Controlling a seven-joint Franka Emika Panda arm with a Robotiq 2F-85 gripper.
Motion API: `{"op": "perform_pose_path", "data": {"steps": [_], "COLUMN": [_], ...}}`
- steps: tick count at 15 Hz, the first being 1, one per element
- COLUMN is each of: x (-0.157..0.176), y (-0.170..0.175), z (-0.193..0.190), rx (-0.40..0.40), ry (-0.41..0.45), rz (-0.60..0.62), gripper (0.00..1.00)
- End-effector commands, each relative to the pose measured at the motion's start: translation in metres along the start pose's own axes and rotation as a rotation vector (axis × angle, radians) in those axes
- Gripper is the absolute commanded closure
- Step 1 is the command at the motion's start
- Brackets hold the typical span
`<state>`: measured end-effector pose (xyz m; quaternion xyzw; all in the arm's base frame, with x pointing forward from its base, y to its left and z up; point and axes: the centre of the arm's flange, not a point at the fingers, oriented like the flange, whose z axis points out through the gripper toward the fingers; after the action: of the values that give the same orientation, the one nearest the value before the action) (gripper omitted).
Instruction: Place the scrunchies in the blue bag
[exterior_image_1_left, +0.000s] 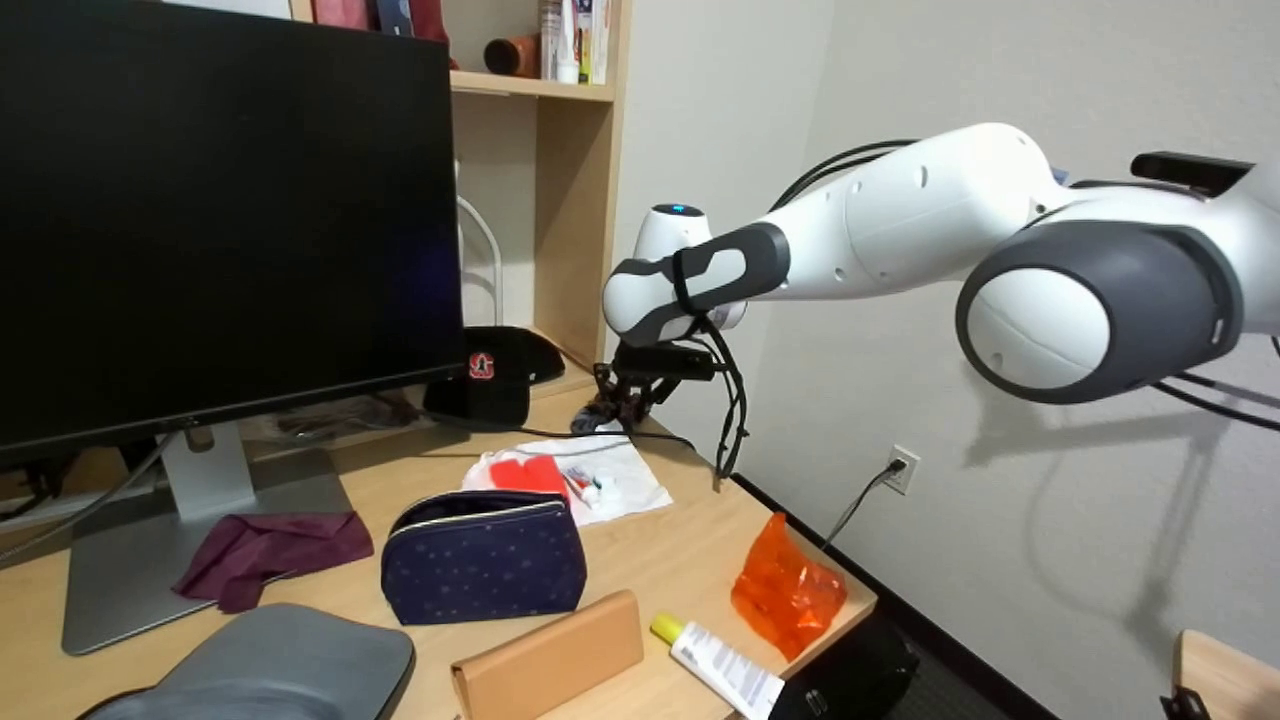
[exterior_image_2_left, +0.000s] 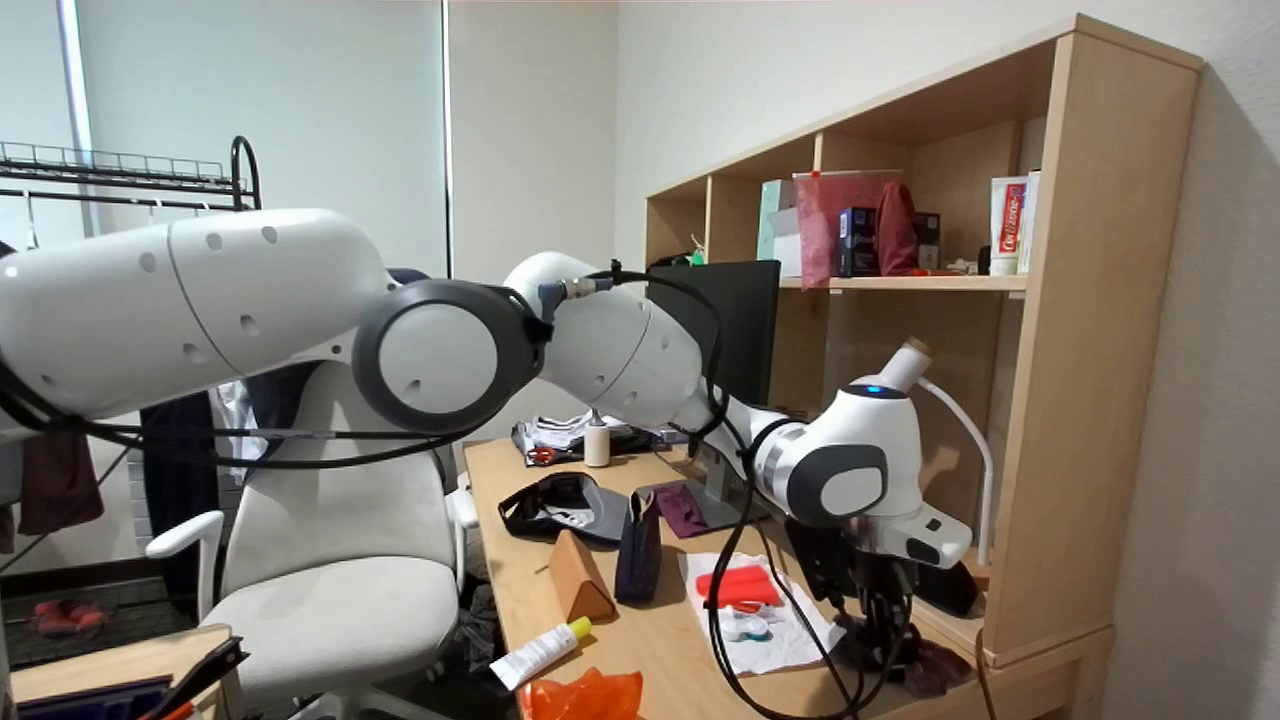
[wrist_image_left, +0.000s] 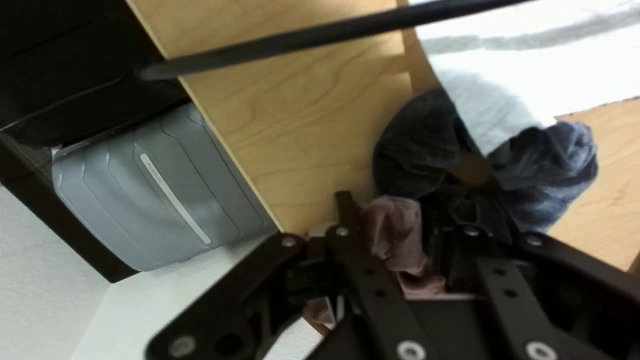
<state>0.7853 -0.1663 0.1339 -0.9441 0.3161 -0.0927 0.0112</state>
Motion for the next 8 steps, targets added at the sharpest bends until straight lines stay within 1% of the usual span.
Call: {"op": "perform_pose_path", "data": {"steps": [1, 5, 6, 7, 8], "x": [0.007, 0.004, 0.002, 0.002, 0.001], "y": [-0.001, -0.003, -0.003, -0.004, -0.002], "z": [-0.001, -0.011, -0.016, -0.02, -0.029], "rx": [0.031, 0.04, 0.042, 0.043, 0.054], "ry": [-0.009, 0.004, 0.015, 0.022, 0.032], "rz": [-0.018, -0.023, -0.02, -0.017, -0.01], "gripper": [0.89, 0.96, 0.91, 0.93, 0.9]}}
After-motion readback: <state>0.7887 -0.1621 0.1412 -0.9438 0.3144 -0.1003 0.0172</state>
